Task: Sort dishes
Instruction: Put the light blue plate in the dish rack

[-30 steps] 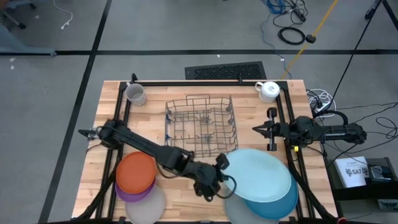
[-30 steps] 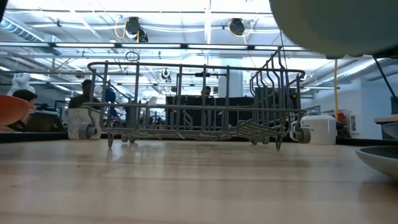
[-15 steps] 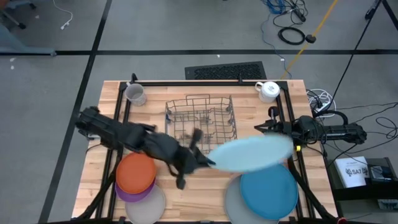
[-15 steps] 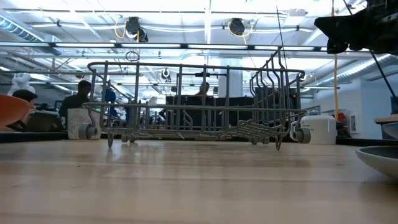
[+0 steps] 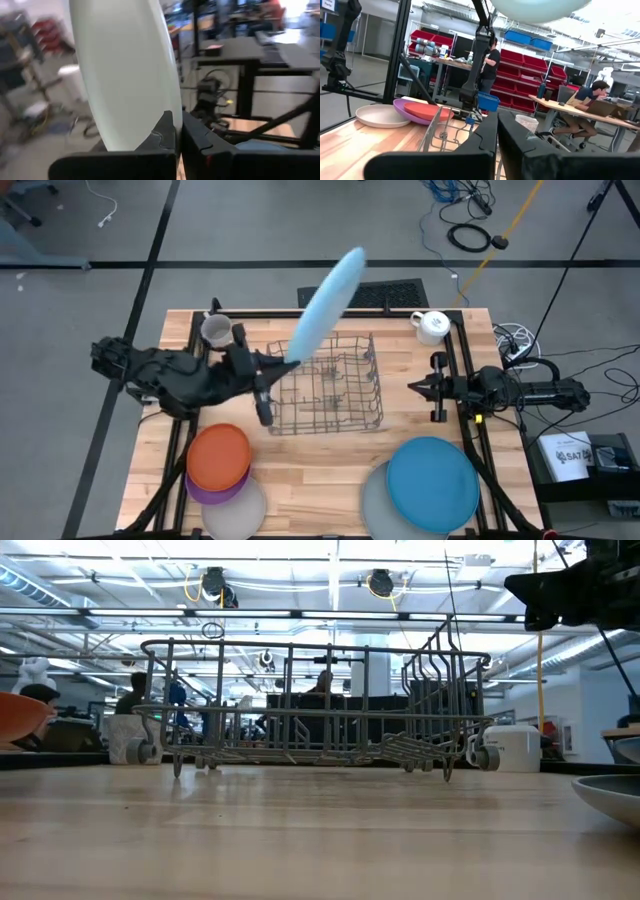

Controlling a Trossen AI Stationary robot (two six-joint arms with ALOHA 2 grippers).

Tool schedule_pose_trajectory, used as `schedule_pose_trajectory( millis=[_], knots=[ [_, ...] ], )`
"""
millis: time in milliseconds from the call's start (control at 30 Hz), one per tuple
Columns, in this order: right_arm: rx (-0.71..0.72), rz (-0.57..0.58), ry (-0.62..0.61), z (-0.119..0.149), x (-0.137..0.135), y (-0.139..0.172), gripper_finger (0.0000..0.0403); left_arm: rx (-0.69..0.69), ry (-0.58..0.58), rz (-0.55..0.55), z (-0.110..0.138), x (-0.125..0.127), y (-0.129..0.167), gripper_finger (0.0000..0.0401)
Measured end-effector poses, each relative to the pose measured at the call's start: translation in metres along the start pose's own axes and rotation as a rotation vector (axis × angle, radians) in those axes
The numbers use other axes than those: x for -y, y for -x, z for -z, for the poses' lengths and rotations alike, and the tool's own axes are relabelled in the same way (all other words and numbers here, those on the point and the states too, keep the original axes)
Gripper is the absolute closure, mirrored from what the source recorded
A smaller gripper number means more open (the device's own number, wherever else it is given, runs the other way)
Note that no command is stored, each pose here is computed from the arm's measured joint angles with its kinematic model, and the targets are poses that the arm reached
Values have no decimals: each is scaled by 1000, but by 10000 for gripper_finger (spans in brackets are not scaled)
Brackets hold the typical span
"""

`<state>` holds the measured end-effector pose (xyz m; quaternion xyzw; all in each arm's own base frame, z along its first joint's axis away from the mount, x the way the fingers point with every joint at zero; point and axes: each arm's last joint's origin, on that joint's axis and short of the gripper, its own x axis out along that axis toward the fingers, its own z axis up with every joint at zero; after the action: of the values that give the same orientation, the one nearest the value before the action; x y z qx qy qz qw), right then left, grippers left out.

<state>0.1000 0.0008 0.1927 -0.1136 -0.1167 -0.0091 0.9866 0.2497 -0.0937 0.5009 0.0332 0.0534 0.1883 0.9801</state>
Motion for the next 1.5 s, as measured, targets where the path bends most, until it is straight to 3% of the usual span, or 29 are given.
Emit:
schedule_pose_trajectory(
  millis=[167, 433, 700, 1067, 1500],
  knots=[
    [-1, 0, -26, 0, 0, 0, 394, -52, 203, -90, 27, -2, 1, 400],
    [-2, -3, -69, 0, 0, 0, 394, -81, 437, -212, 77, -4, 8, 400],
    [-2, -2, -114, 0, 0, 0, 394, -126, 614, -247, 117, -10, 12, 400],
    [-5, -2, -114, 0, 0, 0, 394, -149, 658, -305, 149, -28, 27, 401],
    [-5, -1, -111, 0, 0, 0, 394, -155, 730, -292, 164, -46, 44, 401]
  ],
)
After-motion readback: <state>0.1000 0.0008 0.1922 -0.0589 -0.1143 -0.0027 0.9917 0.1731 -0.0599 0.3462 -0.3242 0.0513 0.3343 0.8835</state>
